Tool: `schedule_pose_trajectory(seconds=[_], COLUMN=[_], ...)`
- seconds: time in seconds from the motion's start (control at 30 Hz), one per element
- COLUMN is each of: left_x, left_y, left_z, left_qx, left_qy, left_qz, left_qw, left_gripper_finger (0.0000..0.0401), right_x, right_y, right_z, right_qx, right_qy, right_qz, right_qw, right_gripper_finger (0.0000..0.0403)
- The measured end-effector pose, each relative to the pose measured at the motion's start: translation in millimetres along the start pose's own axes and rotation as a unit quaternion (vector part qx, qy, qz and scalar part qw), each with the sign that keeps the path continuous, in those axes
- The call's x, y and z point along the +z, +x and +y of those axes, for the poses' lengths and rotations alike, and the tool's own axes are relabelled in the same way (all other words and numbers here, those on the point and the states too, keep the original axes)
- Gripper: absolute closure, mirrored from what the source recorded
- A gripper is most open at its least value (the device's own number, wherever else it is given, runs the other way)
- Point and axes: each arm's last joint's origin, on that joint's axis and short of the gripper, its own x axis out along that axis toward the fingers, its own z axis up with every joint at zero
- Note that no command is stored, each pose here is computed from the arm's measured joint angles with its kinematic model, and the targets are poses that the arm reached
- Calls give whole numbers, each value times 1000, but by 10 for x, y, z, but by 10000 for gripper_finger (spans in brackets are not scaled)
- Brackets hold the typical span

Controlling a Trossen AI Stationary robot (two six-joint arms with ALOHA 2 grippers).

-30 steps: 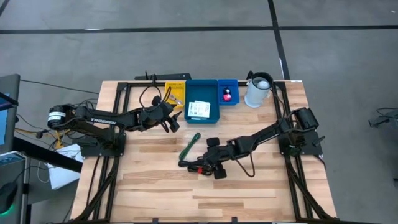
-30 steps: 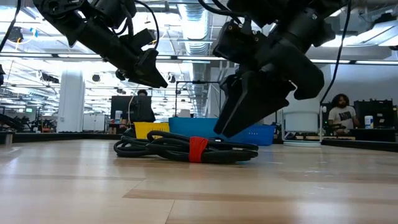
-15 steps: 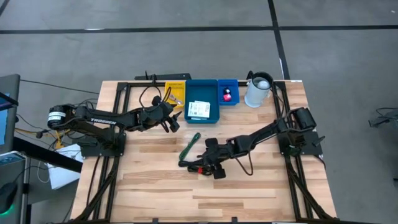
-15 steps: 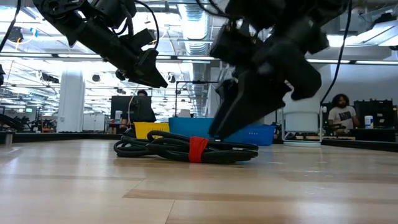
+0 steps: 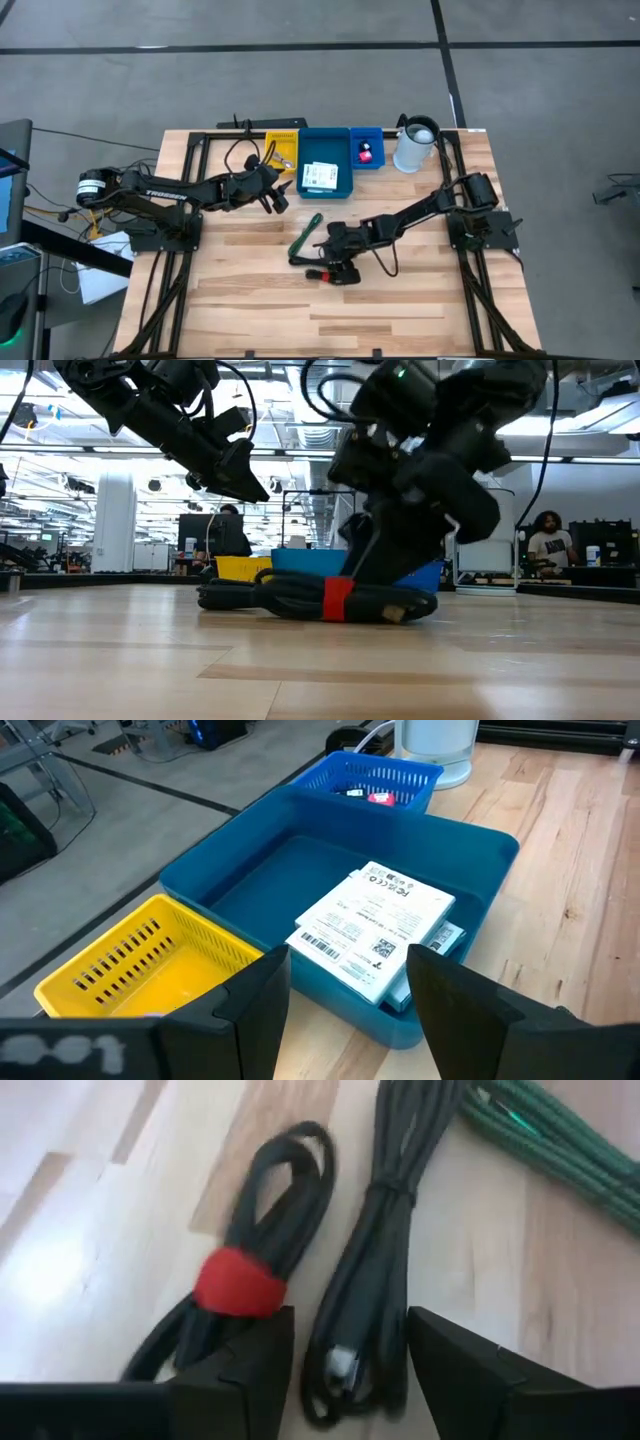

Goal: Pick and place items into bin
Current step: Put the top black charger cable into the yellow bin

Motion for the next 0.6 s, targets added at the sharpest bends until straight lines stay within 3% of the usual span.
schedule_pose_trajectory(seconds=[0.43,0.6], left_x=[-1,-1], left_y=[0,0], left_z=[-4,-4], left_qx=[-8,-8], left_qy=[-2,-2], left_qz=[1,1], left_qw=[1000,1000], left_gripper_finger=[208,208], right_x=[-26,-25], right_y=[-8,-9], right_z=[-52,-51], right_qx=[22,22], right_qy=[0,-4], right_qz=[7,7], right_qw=[1000,1000], right_gripper_finger=[312,321])
